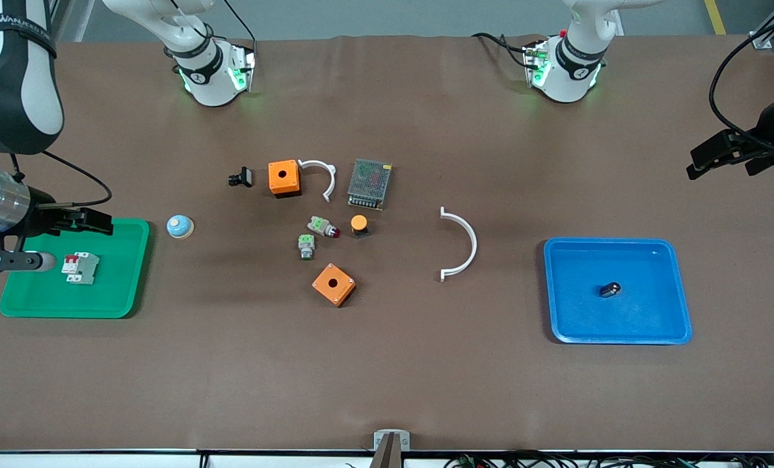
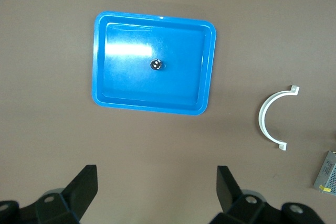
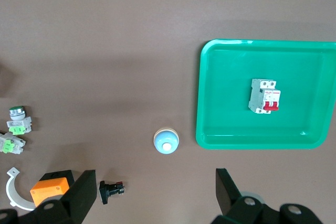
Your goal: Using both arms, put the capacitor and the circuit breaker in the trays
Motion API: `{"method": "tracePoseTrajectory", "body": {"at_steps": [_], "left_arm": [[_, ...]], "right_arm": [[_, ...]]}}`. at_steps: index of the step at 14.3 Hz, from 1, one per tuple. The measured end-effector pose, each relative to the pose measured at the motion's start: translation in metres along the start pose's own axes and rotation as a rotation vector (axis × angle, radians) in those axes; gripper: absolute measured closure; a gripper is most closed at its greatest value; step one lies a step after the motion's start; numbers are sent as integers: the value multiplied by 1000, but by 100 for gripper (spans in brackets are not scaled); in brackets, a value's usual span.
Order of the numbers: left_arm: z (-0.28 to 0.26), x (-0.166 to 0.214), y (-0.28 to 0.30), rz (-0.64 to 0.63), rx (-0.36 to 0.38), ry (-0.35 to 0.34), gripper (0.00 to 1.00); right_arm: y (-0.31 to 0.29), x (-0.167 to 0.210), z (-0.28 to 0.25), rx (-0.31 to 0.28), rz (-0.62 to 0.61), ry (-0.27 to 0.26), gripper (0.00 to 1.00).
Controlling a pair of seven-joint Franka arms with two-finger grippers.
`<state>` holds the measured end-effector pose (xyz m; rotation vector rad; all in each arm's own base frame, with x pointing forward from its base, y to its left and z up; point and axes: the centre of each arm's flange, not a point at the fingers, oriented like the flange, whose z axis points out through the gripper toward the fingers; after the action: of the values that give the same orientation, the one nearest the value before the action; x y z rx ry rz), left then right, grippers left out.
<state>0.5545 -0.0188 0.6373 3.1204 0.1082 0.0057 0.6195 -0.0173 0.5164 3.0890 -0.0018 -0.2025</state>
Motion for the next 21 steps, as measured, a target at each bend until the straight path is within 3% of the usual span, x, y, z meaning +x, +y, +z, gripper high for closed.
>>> {"method": "tracePoseTrajectory", "body": {"at_steps": [9,17,21], "left_arm": [[1,1,0,0,0,-2,0],[1,1,0,0,0,-2,0],[1,1,-3,-5,0,-2,0]], "right_arm": [[20,-1,-24,4,33,39,0],[25,-10,-29,7,44,-25,0],[32,-19,-34,11,57,-23,0]]}}
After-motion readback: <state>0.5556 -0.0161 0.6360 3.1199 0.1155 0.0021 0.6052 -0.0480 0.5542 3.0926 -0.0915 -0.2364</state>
